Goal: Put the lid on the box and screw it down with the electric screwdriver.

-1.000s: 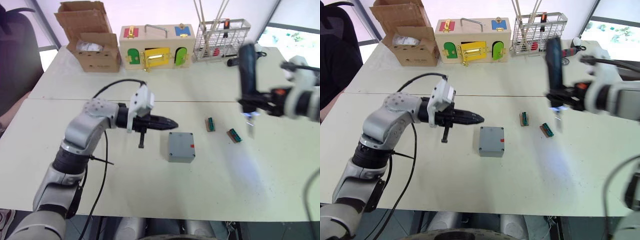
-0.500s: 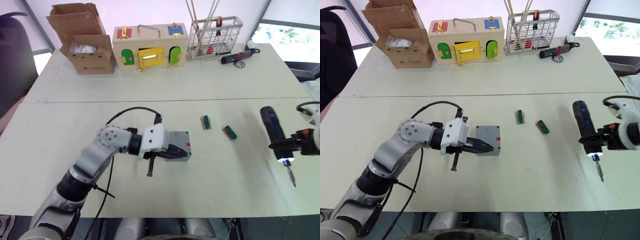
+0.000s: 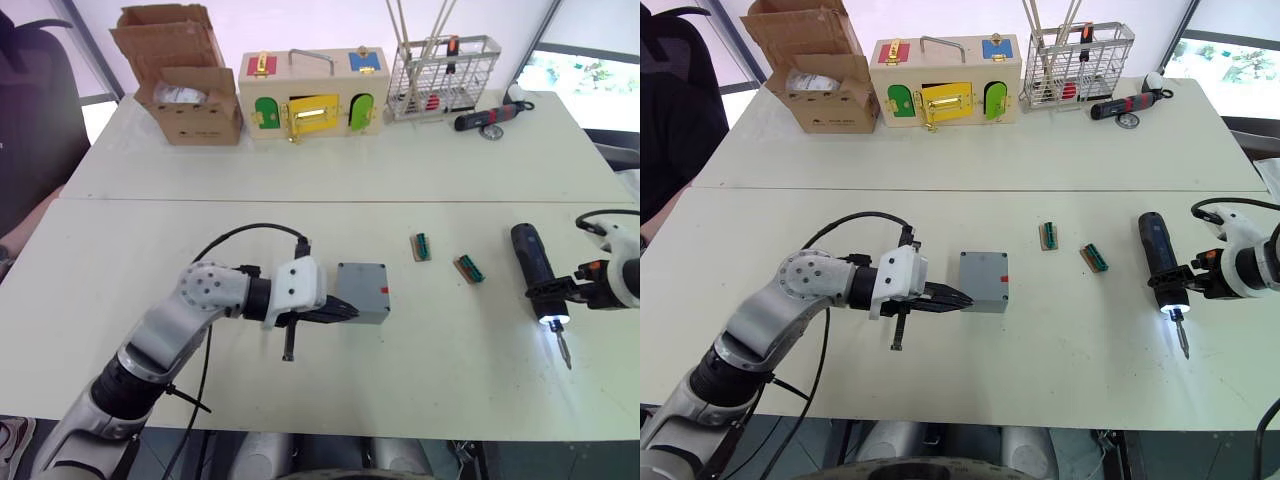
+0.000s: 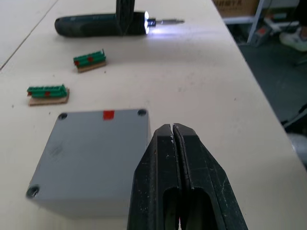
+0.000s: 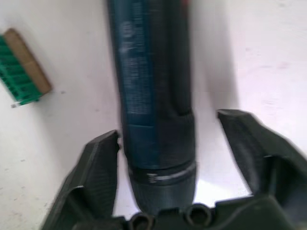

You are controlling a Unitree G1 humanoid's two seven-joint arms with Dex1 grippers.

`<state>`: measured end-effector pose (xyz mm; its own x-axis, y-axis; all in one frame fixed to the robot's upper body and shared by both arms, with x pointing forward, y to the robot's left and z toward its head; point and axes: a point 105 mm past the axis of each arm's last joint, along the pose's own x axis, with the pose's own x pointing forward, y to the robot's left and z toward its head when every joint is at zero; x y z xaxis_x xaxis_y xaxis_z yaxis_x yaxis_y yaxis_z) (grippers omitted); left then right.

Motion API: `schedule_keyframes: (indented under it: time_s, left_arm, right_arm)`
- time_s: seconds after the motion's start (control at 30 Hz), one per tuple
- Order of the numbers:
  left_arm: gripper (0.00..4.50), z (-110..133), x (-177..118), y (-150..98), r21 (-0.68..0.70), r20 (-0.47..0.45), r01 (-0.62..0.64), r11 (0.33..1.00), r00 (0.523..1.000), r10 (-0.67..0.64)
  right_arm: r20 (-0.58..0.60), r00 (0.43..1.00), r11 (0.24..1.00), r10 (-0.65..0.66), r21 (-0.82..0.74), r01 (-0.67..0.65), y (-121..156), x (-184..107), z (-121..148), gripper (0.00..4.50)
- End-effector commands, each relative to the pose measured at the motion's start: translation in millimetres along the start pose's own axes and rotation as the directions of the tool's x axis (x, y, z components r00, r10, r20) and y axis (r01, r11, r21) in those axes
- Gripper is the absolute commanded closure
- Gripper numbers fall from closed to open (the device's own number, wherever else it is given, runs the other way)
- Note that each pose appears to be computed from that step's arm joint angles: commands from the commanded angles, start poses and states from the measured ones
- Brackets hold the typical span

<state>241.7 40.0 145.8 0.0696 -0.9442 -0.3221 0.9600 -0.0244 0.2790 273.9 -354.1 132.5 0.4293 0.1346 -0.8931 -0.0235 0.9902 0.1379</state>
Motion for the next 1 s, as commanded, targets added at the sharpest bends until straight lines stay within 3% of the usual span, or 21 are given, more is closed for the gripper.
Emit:
schedule_keyframes:
  time_s: [0.03,0.1,0.23,0.33,0.43,0.53,0.6,0.77,1.0]
  left_arm:
    - [4.5,2,-7,11,0.043,-0.009,-0.034,0.998,0.999,0.035]
    - [4.5,3,-11,17,0.044,0.0,-0.058,0.997,0.998,0.059]
    - [4.5,12,-31,31,-0.106,0.109,-0.122,0.987,0.985,0.133]
    - [4.5,18,-50,28,-0.189,0.144,-0.12,0.975,0.978,0.149]
    - [4.5,4,-63,30,-0.284,0.08,-0.164,0.945,0.978,0.194]
    - [4.5,-17,-78,26,-0.42,0.024,-0.192,0.887,0.975,0.222]
    - [4.5,-36,-88,21,-0.487,-0.032,-0.24,0.84,0.966,0.258]
    - [4.5,-55,-96,-10,-0.604,-0.085,-0.217,0.767,0.974,0.209]
    - [4.5,-68,-103,-32,-0.682,-0.12,-0.191,0.706,0.981,0.15]
  right_arm:
    - [0.047,0.999,1.0,-0.009,-0.003,0.009,-2,-5,8,0.03]
    - [0.068,0.997,1.0,-0.021,-0.013,0.022,-4,-8,11,0.03]
    - [0.246,0.966,0.976,-0.074,-0.18,0.12,-7,-36,44,0.03]
    - [0.379,0.925,0.918,0.015,-0.372,0.138,21,-71,68,0.03]
    - [0.444,0.879,0.861,0.175,-0.501,0.082,65,-82,70,0.03]
    - [0.515,0.776,0.802,0.365,-0.597,0.019,110,-78,52,0.03]
    - [0.528,0.693,0.792,0.492,-0.602,-0.104,135,-67,23,0.03]
    - [0.45,0.717,0.795,0.532,-0.558,-0.239,142,-43,-32,0.03]
    - [0.264,0.802,0.753,0.536,-0.579,-0.313,148,-6,-72,0.03]
